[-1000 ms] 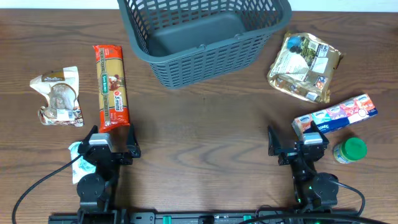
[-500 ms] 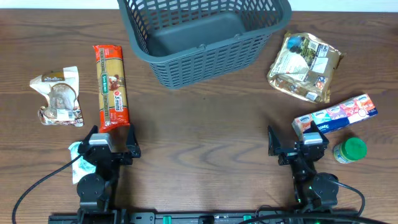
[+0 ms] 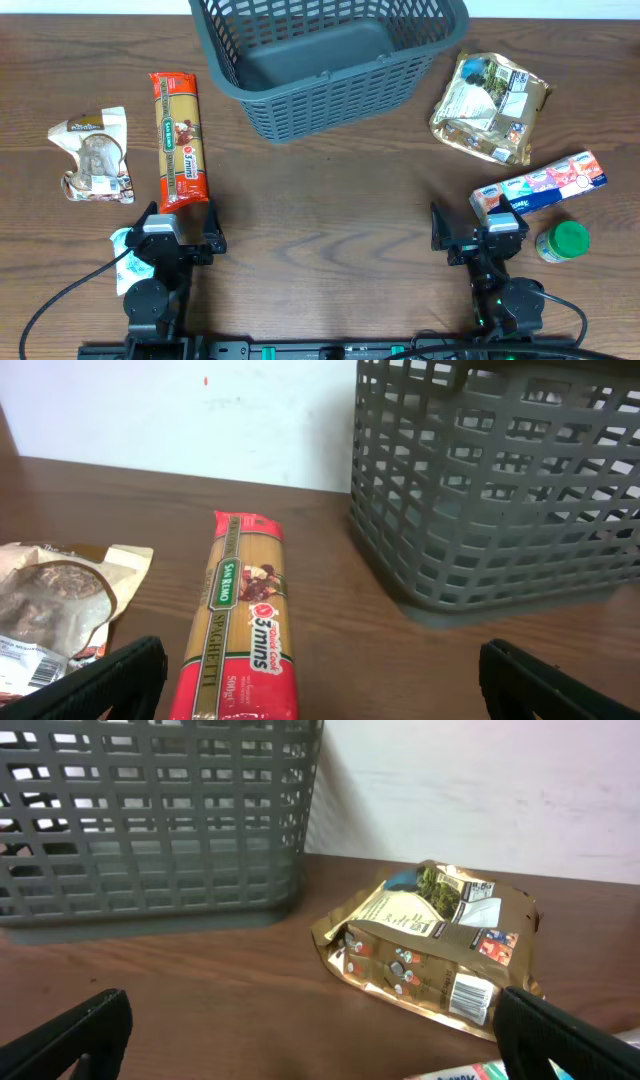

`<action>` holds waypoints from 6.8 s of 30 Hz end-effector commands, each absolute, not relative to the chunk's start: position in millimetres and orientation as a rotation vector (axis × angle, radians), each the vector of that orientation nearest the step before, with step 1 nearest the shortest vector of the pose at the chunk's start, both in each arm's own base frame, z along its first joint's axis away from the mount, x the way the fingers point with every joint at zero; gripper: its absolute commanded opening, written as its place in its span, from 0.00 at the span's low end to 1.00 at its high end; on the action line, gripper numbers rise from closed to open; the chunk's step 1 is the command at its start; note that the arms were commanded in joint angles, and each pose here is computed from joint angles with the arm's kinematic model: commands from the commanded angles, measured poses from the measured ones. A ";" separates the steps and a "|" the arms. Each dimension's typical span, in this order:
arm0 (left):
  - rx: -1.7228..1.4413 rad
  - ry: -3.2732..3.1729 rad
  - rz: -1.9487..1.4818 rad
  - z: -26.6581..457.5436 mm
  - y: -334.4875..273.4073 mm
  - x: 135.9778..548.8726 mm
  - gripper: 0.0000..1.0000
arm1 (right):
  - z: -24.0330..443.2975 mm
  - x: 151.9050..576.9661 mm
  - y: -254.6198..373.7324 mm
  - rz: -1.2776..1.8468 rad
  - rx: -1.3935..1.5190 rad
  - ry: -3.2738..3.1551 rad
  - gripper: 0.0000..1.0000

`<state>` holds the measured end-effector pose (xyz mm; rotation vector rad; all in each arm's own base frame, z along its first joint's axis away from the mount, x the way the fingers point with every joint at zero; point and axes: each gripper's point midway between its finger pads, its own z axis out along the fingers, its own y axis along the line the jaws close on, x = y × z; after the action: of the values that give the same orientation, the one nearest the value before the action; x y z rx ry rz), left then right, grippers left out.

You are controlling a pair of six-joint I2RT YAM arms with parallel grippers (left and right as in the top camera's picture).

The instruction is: Pack container

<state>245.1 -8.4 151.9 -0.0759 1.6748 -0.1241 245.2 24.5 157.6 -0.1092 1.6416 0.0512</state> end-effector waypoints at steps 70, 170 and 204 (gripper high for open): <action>-0.126 2.437 -0.308 330.0 -83.6 311.4 0.06 | 381.6 442.5 67.1 0.234 -0.193 2.243 0.01; -0.312 2.562 0.172 292.7 -23.0 342.0 0.45 | 378.0 511.4 -50.2 -0.029 0.447 2.191 0.01; -0.319 2.570 0.178 292.0 -20.2 339.6 0.45 | 258.5 534.5 7.1 0.508 -0.225 2.376 0.01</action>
<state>339.3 -24.3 284.6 -0.2879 2.5971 0.1675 536.4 -16.7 258.5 -0.0869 2.4041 0.4214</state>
